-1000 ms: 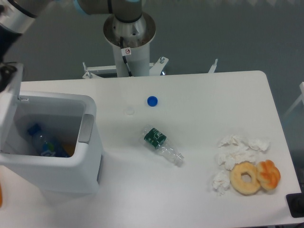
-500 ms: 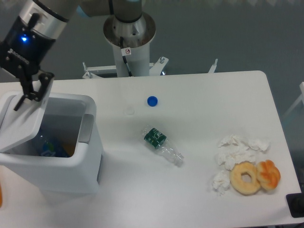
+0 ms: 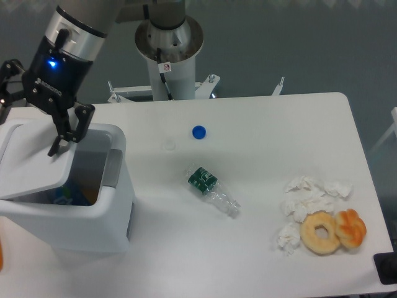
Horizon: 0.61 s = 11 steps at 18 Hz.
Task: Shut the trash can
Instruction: 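Push the raised trash can lid forward with the gripper, then press the lid down onto the trash can rim with the gripper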
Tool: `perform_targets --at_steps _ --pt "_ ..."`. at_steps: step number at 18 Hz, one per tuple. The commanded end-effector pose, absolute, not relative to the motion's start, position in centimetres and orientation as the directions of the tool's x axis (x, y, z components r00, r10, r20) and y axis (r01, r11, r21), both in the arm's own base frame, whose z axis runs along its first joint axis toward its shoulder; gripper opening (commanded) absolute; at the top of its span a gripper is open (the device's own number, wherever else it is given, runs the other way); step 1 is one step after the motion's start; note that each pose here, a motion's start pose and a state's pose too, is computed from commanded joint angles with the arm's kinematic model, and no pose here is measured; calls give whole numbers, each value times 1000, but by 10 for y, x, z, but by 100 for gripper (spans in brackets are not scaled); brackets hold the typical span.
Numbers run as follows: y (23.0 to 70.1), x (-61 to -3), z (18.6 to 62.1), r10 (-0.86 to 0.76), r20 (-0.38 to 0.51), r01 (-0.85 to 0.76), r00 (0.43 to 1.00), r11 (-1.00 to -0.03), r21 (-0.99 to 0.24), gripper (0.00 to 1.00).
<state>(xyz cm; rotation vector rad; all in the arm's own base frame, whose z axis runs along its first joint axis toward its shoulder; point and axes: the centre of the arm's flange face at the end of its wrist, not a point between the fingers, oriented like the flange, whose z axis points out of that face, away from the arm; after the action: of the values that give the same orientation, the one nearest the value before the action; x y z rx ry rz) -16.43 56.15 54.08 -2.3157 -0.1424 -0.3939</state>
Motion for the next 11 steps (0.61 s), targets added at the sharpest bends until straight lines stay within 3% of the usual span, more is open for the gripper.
perform_targets --at_steps 11 --pt "557 -177 519 -61 272 147 960 -717 -681 100"
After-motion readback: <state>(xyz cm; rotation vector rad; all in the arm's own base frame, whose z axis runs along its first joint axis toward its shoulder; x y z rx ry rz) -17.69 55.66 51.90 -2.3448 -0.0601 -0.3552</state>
